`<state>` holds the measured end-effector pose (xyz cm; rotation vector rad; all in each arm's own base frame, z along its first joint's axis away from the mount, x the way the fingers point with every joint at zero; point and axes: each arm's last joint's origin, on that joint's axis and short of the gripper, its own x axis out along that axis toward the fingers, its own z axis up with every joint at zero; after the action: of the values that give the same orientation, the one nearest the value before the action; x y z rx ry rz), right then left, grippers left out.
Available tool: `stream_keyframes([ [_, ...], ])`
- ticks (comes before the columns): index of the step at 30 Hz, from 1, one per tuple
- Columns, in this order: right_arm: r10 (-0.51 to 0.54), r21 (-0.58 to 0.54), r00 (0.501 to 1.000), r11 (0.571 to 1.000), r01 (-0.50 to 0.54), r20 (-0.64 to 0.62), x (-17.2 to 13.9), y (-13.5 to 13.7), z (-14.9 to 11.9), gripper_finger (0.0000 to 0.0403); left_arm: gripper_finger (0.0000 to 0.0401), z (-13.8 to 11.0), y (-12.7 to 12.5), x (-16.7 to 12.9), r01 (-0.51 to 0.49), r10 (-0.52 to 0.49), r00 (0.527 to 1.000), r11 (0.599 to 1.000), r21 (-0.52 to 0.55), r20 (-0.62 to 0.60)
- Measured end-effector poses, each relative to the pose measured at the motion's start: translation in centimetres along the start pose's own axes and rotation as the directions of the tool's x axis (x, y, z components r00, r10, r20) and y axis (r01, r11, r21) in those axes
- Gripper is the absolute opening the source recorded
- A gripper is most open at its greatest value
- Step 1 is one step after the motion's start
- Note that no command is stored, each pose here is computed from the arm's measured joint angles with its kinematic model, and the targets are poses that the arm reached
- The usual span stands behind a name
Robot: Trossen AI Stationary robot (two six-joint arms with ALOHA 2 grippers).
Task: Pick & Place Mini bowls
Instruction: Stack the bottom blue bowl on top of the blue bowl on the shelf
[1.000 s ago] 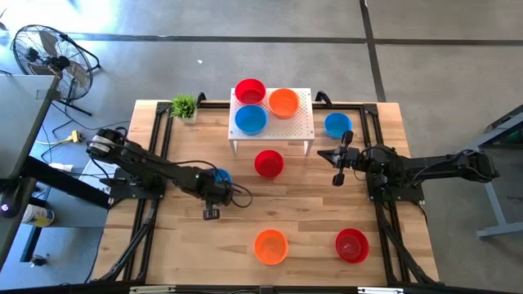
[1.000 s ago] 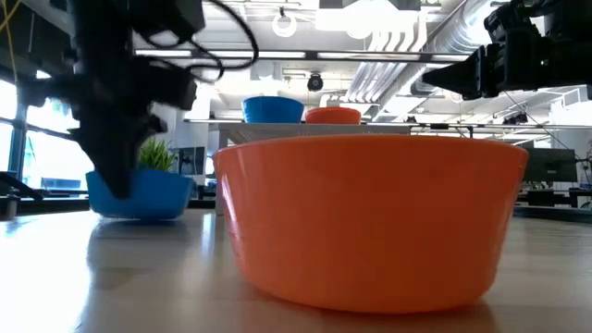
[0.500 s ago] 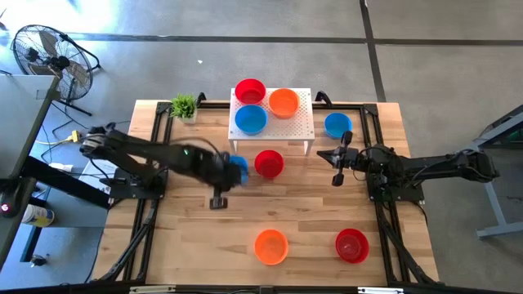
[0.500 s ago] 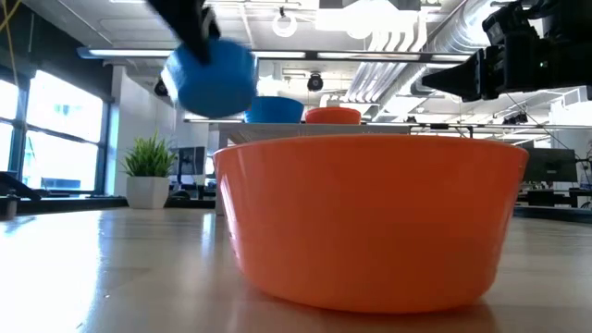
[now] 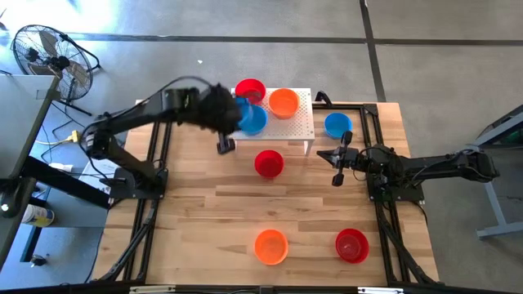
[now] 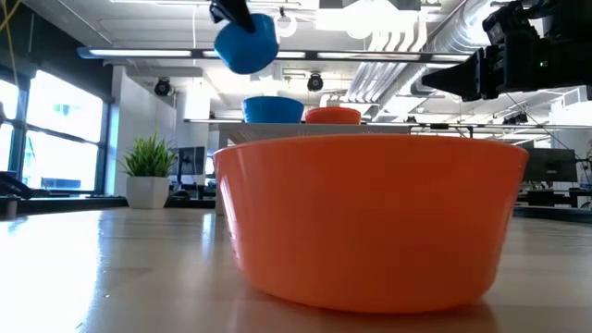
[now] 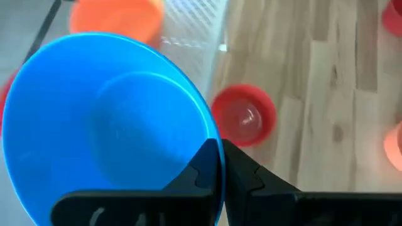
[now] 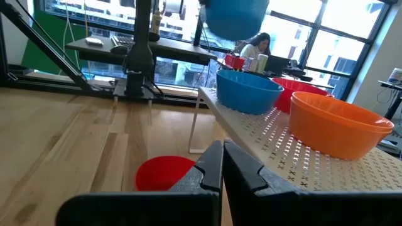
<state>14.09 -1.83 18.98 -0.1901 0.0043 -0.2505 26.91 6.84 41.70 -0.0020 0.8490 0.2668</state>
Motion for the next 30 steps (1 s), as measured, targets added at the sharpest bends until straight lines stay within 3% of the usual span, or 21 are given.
stream_keyframes([
  [2, 0.000, 0.000, 1.000, 1.000, 0.000, 0.002, 0.0, 0.0, 0.0, 0.0000, 0.0001, 0.8, 1.1, 0.6, 0.011, -0.011, 0.999, 1.000, 0.004, 0.037],
  [11, 0.000, 0.000, 1.000, 1.000, 0.000, 0.002, 0.0, 0.0, 0.0, 0.0000, 0.0001, 1.5, 3.7, 5.6, 0.036, -0.034, 0.998, 0.999, 0.035, -0.054],
  [22, 0.000, -0.011, 1.000, 1.000, -0.001, -0.001, 0.0, 0.0, 0.0, 0.0000, 0.0001, 1.2, 4.3, 9.9, 0.028, -0.015, 0.987, 0.997, 0.077, -0.160],
  [30, 0.001, -0.011, 1.000, 1.000, -0.001, -0.004, 0.0, 0.0, 0.0, 0.0000, 0.0012, 0.9, 4.2, 10.6, 0.039, -0.023, 0.979, 0.997, 0.073, -0.203],
])
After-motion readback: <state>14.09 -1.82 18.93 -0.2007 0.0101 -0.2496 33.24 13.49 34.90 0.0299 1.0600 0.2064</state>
